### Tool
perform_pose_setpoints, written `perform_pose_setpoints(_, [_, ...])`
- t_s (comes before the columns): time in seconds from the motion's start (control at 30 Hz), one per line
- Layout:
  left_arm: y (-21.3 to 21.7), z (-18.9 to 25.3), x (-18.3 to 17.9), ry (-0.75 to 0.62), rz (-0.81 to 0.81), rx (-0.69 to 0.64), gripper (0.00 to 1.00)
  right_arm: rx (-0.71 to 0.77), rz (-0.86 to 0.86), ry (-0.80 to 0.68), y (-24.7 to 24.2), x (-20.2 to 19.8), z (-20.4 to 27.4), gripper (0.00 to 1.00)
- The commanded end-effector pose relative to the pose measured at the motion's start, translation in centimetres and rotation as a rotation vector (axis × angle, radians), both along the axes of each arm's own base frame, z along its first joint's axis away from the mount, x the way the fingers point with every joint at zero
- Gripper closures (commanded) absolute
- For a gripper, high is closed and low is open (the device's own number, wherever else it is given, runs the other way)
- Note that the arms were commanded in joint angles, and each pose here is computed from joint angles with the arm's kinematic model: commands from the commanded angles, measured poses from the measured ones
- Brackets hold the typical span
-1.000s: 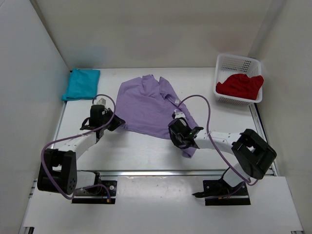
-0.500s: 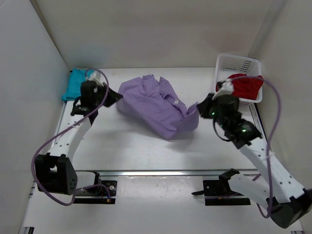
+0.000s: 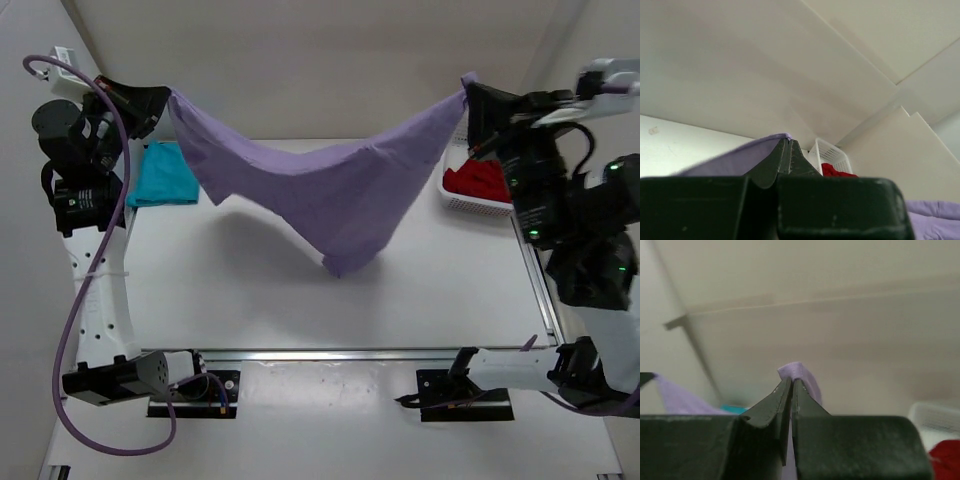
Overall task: Fold and stack the t-shirts
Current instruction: Flatten out the tshirt
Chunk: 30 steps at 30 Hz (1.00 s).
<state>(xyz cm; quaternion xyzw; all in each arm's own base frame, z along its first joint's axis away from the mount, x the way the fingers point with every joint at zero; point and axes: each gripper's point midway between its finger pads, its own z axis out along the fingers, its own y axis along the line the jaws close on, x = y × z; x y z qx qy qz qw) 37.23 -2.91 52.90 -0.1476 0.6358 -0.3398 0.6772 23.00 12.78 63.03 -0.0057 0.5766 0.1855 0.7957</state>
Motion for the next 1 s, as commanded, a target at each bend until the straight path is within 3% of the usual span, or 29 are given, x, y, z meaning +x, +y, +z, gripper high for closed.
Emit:
perform_pose_setpoints(0.0, [0.8, -4.2, 2.3, 0.137, 0.035, -0.019, 1.00, -0.208, -0.337, 0.005, 0.3, 3.4, -1.6, 1.00])
perform_pose_setpoints(0.07, [1.1, -6.5, 3.6, 0.173, 0.040, -0.036, 1.00, -0.182, -0.288, 0.029, -0.7, 6.6, -1.1, 1.00])
perform_pose_setpoints(0.13, [1.6, -10.5, 5.5, 0.244, 0.088, -0.043, 1.00, -0.203, -0.172, 0.176, -1.4, 13.6, -5.4, 1.00])
perform_pose_setpoints(0.37, [1.6, -22.8, 10.8, 0.476, 0.144, -0.022, 1.00, -0.189, -0.060, 0.460, -4.1, 28.8, -19.8, 1.00])
perform_pose_setpoints(0.4, [1.7, -23.8, 11.9, 0.493, 0.141, -0.042, 1.00, -0.173, -0.053, 0.428, -4.8, 29.4, -17.7, 1.00])
perform_pose_setpoints(0.43, [1.1, -23.1, 12.6, 0.482, 0.124, -0.055, 1.00, -0.173, -0.043, 0.523, -4.9, 32.4, -21.7, 1.00])
perform_pose_setpoints(0.47, [0.7, -22.8, 13.8, 0.480, 0.108, -0.069, 1.00, -0.158, -0.047, 0.454, -5.2, 33.3, -19.1, 1.00])
perform_pose_setpoints(0.57, [-0.3, -18.5, 16.1, 0.405, 0.059, -0.111, 1.00, -0.063, -0.002, 0.312, -6.1, 33.2, -14.6, 1.00])
perform_pose_setpoints(0.67, [0.5, -11.7, 17.3, 0.284, 0.078, -0.111, 1.00, -0.024, -0.032, 0.066, -7.3, 29.0, -4.9, 1.00])
perform_pose_setpoints(0.8, [2.2, -4.0, 16.6, 0.133, 0.148, -0.093, 1.00, -0.004, -0.060, -0.110, -8.1, 24.5, 1.3, 1.00])
perform_pose_setpoints(0.97, [6.7, -3.0, 15.2, 0.100, 0.238, -0.089, 1.00, -0.019, -0.045, -0.066, -7.8, 23.5, 0.4, 1.00])
